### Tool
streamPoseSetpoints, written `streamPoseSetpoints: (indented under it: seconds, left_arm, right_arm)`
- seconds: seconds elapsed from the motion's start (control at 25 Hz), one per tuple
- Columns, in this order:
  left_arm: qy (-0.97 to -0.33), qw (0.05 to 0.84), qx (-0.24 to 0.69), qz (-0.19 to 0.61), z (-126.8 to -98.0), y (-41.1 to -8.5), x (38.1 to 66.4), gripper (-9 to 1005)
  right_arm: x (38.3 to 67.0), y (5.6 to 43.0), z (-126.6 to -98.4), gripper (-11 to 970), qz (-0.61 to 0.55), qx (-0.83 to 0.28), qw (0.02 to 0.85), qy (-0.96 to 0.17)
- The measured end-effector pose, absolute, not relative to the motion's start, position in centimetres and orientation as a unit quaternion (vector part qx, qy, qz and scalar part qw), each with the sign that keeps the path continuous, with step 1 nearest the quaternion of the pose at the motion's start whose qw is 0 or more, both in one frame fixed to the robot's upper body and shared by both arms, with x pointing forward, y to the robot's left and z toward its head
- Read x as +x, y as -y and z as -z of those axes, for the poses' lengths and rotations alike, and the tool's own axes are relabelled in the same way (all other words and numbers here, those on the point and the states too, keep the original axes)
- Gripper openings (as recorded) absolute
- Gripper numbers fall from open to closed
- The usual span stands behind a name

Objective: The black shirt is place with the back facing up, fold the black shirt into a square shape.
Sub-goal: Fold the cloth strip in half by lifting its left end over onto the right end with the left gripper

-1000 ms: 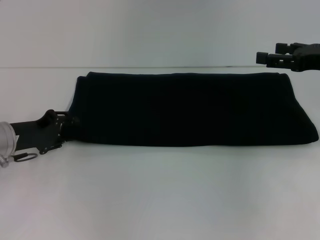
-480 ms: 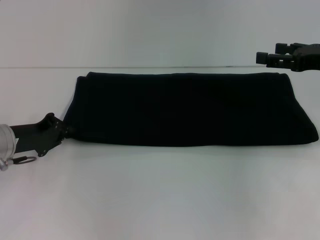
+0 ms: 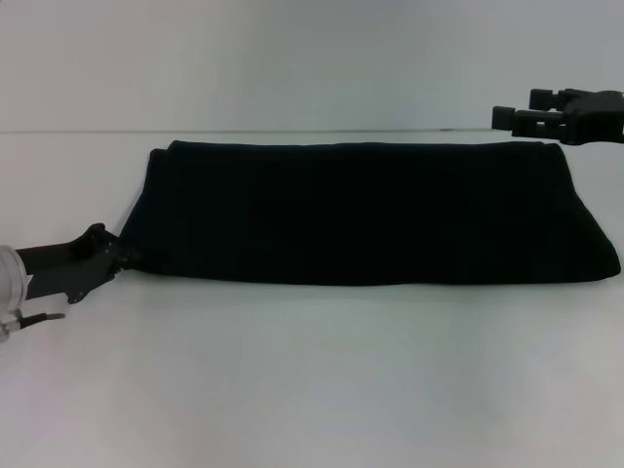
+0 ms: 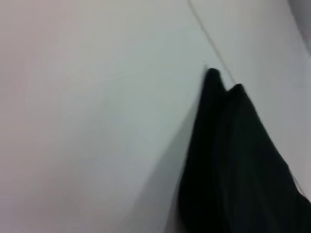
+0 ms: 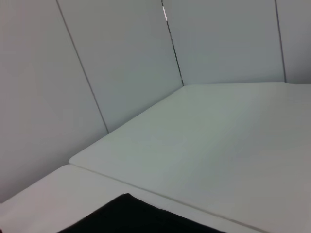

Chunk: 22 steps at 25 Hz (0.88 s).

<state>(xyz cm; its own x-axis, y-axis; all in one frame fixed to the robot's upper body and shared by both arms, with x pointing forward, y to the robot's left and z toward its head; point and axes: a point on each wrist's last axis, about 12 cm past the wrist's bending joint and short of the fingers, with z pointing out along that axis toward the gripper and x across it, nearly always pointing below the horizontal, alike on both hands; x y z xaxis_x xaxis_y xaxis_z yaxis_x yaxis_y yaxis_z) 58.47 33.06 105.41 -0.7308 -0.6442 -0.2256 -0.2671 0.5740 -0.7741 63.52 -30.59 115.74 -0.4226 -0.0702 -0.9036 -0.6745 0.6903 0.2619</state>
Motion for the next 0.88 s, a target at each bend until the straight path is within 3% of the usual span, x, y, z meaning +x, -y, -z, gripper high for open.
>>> streamPoseSetpoints:
  seconds: [0.44, 0.88]
  left_arm:
    - [-0.870, 0.340, -0.174, 0.311, -105.8, -36.9, 56.6, 24]
    - [-0.882, 0.377, -0.175, 0.222, -106.9, -43.0, 52.8, 25]
  right_arm:
    - [63.7, 28.5, -114.7, 911, -0.330, -0.204, 0.499, -0.775]
    - [64.3, 27.0, -114.1, 910, -0.321, -0.176, 0.515, -0.775]
